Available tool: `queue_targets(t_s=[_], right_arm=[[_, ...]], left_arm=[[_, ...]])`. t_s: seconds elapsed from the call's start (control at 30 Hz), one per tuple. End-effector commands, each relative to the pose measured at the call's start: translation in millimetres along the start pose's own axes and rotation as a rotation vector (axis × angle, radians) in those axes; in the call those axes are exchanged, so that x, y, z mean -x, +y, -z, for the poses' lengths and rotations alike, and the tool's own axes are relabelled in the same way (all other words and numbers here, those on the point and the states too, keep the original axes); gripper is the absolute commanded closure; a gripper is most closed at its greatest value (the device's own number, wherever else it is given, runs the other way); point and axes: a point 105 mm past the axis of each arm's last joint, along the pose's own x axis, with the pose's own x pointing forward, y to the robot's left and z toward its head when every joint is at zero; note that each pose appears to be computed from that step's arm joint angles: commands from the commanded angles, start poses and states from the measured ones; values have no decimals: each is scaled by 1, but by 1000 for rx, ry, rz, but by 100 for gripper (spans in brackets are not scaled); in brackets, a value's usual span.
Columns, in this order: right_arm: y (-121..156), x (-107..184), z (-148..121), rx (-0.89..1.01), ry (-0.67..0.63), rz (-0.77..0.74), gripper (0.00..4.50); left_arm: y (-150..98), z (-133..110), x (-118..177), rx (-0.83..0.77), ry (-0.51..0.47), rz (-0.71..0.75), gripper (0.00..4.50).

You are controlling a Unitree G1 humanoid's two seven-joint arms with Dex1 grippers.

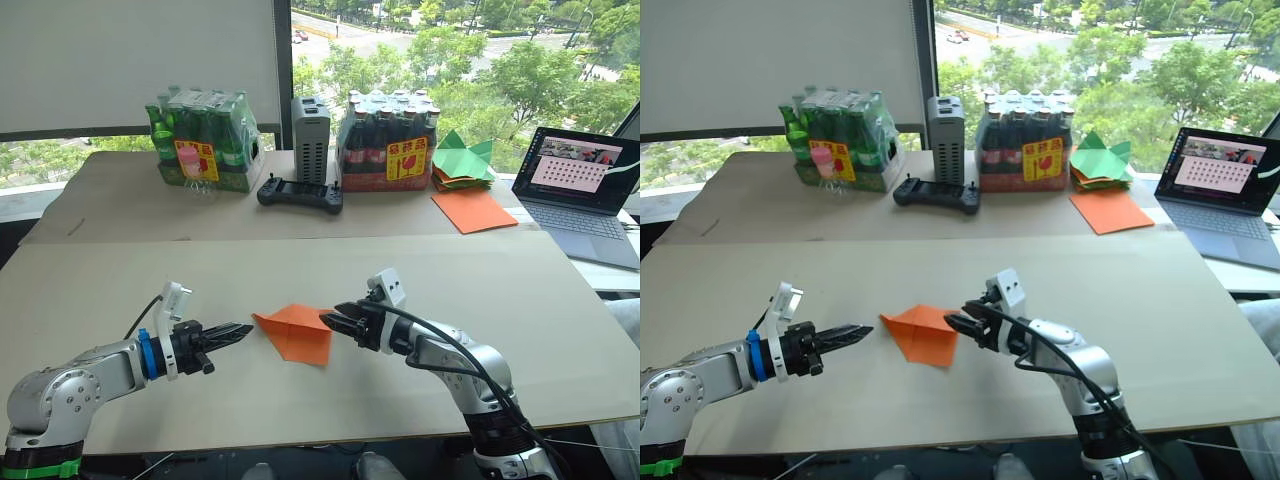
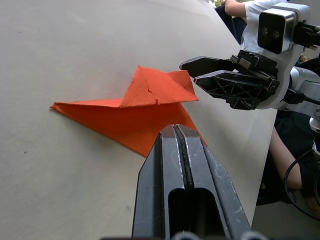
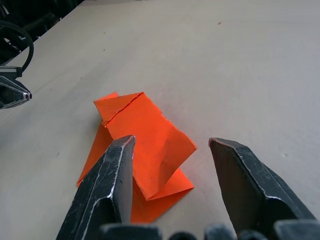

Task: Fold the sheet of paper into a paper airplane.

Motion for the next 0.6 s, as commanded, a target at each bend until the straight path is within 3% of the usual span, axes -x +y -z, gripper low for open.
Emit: queue_targets(t_s=[0.03, 0.6], right_arm=[[3, -1, -6, -10, -17, -15, 185], [5, -14, -9, -98, -2, -48, 185]], left_arm=[[-6, -6, 0, -41, -15, 14, 450], [-3, -5, 1, -35, -18, -15, 450]])
